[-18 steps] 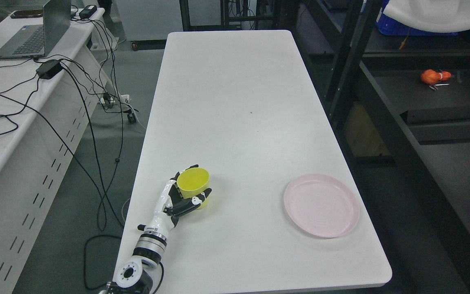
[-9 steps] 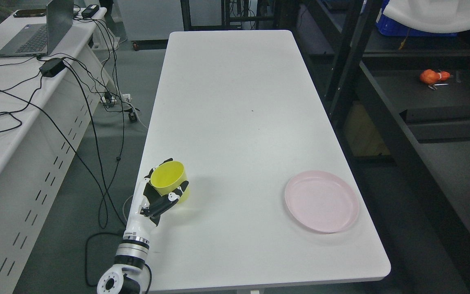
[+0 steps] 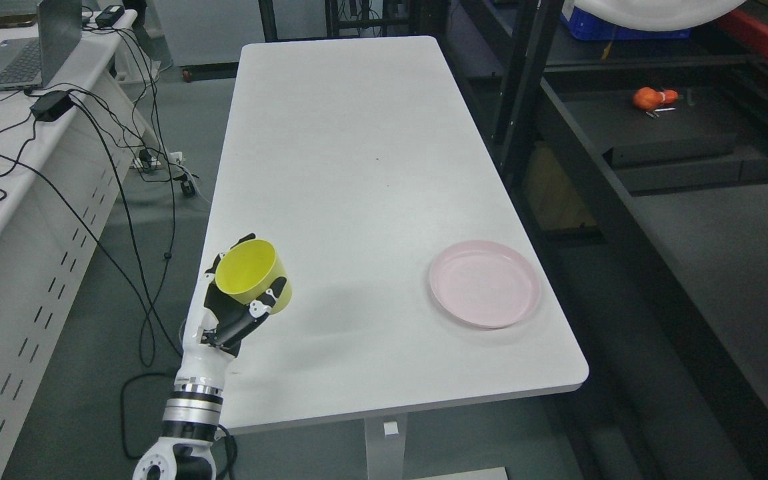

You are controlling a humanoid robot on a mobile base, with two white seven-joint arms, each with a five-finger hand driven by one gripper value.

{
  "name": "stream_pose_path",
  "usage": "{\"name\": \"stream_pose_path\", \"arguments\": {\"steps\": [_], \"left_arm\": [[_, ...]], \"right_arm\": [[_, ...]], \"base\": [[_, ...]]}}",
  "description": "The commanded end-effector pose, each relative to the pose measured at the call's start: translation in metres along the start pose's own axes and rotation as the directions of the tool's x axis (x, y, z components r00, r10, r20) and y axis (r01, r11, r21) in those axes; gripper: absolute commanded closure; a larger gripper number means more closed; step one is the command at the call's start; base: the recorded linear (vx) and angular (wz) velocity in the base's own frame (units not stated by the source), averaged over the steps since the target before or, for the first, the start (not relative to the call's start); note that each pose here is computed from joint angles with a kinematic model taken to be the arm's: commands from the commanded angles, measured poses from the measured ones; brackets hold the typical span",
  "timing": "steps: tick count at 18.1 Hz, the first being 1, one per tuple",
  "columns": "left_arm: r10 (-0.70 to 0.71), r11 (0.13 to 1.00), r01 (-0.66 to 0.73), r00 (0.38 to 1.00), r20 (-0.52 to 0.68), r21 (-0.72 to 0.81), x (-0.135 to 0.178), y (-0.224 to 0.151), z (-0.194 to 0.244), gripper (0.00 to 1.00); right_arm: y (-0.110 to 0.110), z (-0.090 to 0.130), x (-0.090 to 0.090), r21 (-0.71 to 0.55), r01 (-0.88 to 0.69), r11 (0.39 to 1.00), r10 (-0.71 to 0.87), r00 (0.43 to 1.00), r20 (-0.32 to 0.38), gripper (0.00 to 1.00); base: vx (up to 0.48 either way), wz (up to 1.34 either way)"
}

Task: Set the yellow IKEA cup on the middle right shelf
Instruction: 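Lift the yellow cup with the left hand while turning toward the shelf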

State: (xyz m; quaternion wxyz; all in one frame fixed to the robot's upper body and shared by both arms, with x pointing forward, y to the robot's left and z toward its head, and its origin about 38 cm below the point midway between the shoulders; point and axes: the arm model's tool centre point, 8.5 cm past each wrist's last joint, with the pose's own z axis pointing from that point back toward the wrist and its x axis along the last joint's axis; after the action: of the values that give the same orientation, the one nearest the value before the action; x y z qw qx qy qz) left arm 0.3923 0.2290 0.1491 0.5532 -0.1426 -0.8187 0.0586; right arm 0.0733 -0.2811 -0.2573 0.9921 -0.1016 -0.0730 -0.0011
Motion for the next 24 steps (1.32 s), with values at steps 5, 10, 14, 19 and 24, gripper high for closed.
{"name": "stream_pose_path", "arguments": {"steps": [5, 10, 14, 19, 24], "left_arm": [[-0.018, 1.0, 0.019, 0.998, 0.067, -0.016, 0.0277, -0.0009, 0.0105, 1.0], [-0.018, 1.0, 0.019, 0.998, 0.066, -0.015, 0.0273, -0.0007, 0.011, 1.0], [-0.018, 1.0, 0.019, 0.998, 0.065, -0.016, 0.0271, -0.0012, 0.011, 1.0], [-0.016, 1.0, 0.017, 0.998, 0.064, -0.02, 0.0265, -0.0027, 0.011, 1.0], [-0.015, 1.0, 0.017, 0.998, 0.063, -0.022, 0.0263, -0.0033, 0.011, 1.0]], "right_arm": [[-0.0097, -0.0006, -0.009, -0.012, 0.003, 1.0, -0.004, 1.0, -0.015, 0.01], [-0.0097, -0.0006, -0.009, -0.012, 0.003, 1.0, -0.004, 1.0, -0.015, 0.01], [-0.0097, -0.0006, -0.009, -0.012, 0.003, 1.0, -0.004, 1.0, -0.015, 0.01], [-0.0097, -0.0006, -0.009, -0.012, 0.003, 1.0, -0.004, 1.0, -0.015, 0.01], [-0.0097, -0.0006, -0.009, -0.012, 0.003, 1.0, -0.004, 1.0, -0.015, 0.01]], "base": [[-0.149, -0.26], [-0.177, -0.24], [-0.206, -0.37], [-0.235, -0.58], [-0.249, -0.79]]}}
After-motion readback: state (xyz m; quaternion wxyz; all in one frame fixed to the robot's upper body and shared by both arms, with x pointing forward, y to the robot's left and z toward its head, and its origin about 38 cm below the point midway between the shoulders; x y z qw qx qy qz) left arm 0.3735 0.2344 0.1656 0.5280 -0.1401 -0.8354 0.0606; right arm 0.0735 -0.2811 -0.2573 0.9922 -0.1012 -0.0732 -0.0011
